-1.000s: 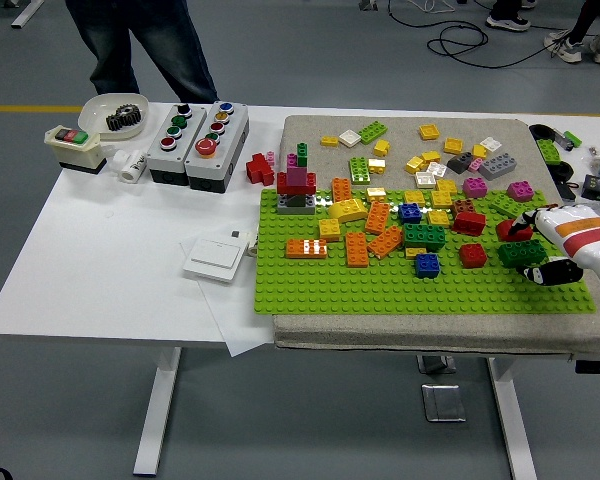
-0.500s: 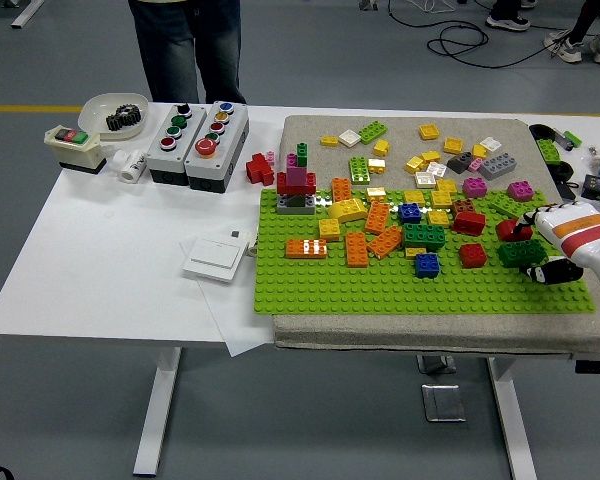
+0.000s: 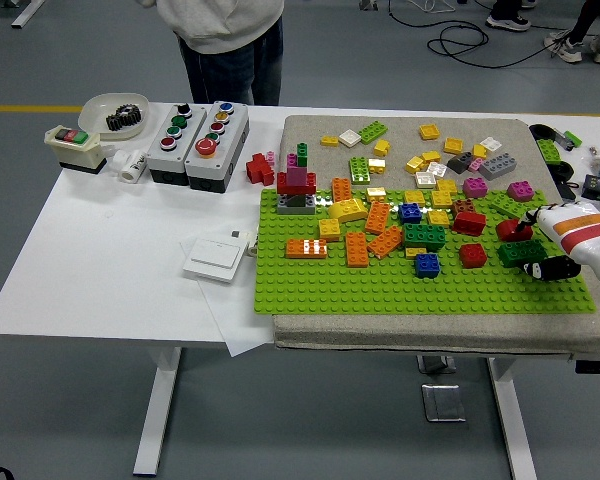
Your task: Pick up the brick,pile it on top of brick,press brick,pick up the brick,pile it on top of brick,press brick
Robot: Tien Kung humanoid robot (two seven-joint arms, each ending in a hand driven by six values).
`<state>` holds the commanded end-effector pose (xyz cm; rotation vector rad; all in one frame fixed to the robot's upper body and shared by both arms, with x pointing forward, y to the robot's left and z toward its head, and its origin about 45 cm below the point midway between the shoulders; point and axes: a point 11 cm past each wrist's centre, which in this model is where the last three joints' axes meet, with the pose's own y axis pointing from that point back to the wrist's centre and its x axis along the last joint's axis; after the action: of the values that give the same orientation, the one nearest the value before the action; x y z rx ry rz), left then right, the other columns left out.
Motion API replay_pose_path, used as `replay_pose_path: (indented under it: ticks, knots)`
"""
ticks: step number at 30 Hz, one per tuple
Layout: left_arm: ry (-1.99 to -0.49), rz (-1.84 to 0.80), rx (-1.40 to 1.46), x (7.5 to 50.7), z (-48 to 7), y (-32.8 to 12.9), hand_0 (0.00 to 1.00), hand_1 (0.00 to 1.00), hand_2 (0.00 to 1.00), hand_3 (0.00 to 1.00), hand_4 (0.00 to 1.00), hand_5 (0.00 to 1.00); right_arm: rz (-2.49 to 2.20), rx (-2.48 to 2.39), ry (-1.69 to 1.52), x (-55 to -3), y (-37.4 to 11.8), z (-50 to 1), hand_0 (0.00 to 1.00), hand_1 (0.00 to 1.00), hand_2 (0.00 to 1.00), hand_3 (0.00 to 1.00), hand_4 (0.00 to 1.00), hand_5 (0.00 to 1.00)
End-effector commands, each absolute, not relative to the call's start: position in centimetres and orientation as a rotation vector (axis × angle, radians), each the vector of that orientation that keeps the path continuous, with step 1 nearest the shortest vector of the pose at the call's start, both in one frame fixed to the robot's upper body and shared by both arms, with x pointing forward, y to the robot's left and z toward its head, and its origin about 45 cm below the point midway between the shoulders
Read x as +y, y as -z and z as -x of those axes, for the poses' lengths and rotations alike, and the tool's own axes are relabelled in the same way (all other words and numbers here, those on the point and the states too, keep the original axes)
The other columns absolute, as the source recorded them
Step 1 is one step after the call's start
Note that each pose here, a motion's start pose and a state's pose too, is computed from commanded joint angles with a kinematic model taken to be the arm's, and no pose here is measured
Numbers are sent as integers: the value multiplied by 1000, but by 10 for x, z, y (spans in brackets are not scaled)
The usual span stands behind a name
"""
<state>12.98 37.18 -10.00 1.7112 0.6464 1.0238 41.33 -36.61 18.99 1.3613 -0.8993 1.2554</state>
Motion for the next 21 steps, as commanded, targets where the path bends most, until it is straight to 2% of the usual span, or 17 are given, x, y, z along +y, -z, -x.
replay_pose_path:
  ticks: [15,21]
  knots:
    - [-1026,-1709,643,372,-132,99,689,709,747,590,673,659,-1349,-902,-1228,-372,-186,-419,559,616,647,576,743,390]
    - [-1029,-1707,644,372,-133,99,688,709,747,590,673,660,-1349,-893,-1213,-374,-184,-420,554,609,638,572,760,387]
